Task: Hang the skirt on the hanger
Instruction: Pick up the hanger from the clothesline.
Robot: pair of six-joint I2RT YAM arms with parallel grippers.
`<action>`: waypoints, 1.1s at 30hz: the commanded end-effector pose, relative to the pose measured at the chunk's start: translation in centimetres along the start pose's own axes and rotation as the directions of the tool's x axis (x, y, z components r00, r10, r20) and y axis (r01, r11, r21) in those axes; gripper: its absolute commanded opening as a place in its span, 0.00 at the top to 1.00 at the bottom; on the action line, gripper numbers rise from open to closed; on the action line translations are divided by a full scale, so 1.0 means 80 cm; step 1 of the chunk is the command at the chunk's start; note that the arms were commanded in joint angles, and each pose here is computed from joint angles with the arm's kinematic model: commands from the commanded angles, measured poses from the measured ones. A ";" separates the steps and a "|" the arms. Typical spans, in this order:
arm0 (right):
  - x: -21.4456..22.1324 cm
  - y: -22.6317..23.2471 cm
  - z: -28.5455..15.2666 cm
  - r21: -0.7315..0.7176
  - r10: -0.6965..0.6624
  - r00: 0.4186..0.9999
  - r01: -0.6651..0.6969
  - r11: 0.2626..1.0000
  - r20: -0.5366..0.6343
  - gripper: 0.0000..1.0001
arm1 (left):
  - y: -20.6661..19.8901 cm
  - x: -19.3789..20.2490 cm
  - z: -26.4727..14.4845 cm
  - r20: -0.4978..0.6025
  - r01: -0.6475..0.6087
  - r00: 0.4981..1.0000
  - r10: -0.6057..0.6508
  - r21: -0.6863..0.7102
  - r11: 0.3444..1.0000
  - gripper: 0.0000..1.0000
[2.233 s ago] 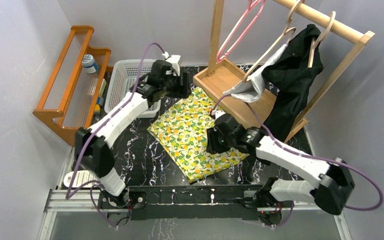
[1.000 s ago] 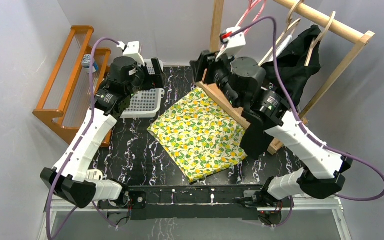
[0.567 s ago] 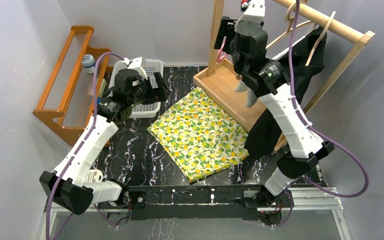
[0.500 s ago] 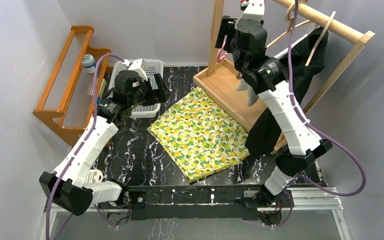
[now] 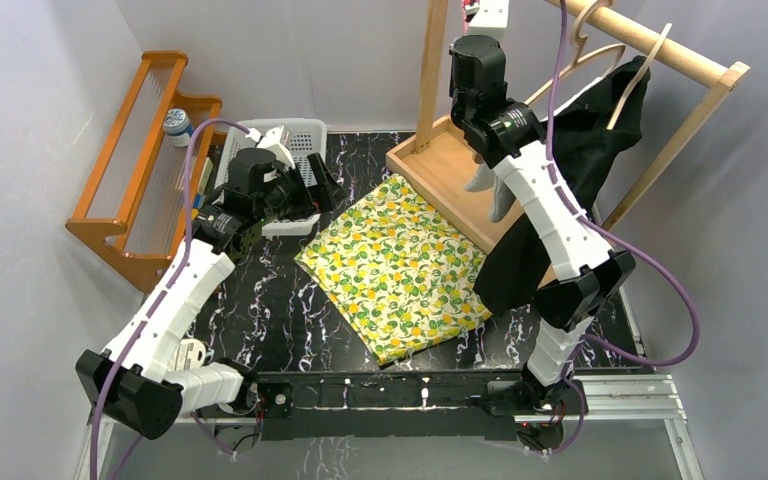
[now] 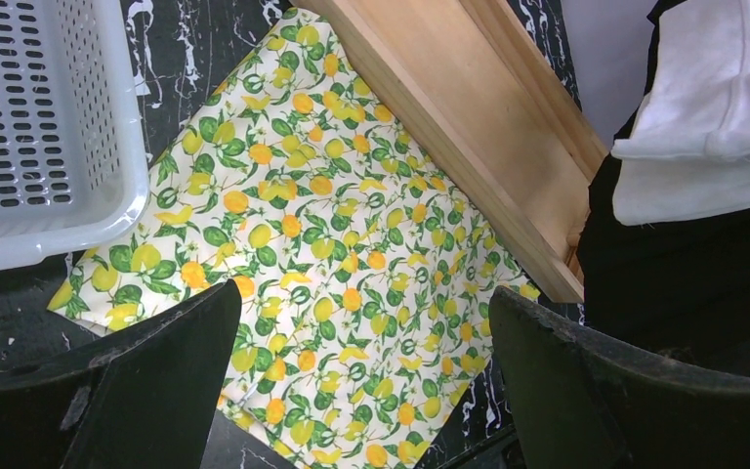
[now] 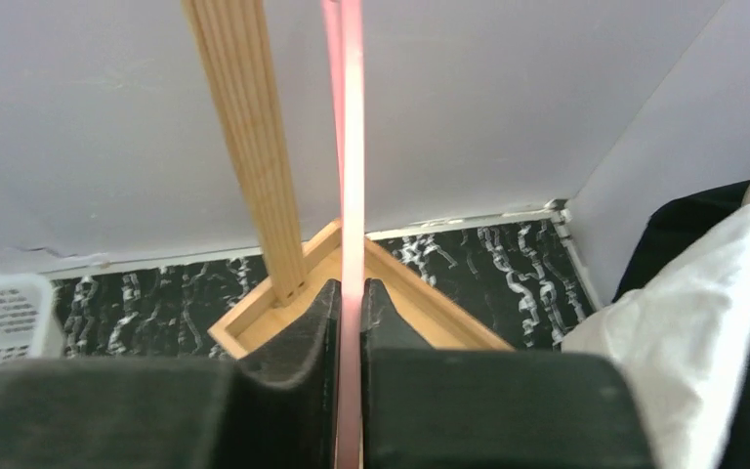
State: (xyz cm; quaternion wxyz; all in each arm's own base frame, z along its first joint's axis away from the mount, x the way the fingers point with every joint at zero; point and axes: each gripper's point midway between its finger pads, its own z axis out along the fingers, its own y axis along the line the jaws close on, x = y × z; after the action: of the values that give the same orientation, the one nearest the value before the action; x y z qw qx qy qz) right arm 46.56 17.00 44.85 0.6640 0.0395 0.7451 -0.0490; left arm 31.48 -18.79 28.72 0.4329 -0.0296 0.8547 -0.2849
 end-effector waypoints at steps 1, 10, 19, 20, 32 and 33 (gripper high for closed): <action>-0.081 -0.045 -0.030 0.090 0.062 0.981 -0.079 0.993 0.182 0.99 | -0.009 -0.003 -0.001 0.002 -0.002 1.000 0.001 0.036 0.999 0.02; -0.133 -0.068 -0.068 0.049 0.140 0.943 -0.162 0.986 0.301 1.00 | -0.008 0.000 0.003 -0.006 -0.001 1.000 0.001 0.036 0.999 0.02; -0.092 -0.037 -0.115 -0.242 0.178 0.961 -0.125 0.962 0.210 1.00 | -0.006 0.001 0.008 -0.009 -0.005 1.000 0.006 0.033 0.999 0.02; -0.087 -0.038 -0.119 -0.251 0.175 0.965 -0.123 0.960 0.196 1.00 | -0.006 0.000 0.008 -0.010 -0.008 1.000 0.008 0.033 0.999 0.02; 0.000 0.014 -0.191 -0.589 0.130 0.991 -0.130 0.798 -0.043 1.00 | -0.018 -0.023 0.013 0.010 -0.004 1.000 0.003 0.045 0.999 0.02; 0.008 0.023 -0.200 -0.632 0.120 0.991 -0.131 0.763 -0.060 1.00 | -0.022 -0.026 0.012 0.012 0.008 1.000 -0.008 0.056 0.998 0.02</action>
State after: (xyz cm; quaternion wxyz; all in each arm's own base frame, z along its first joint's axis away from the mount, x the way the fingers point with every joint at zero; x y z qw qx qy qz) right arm 34.19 16.63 46.54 0.6684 -0.0524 0.7294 0.1355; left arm 32.89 -19.65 27.20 0.4146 -0.0252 0.8652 -0.2808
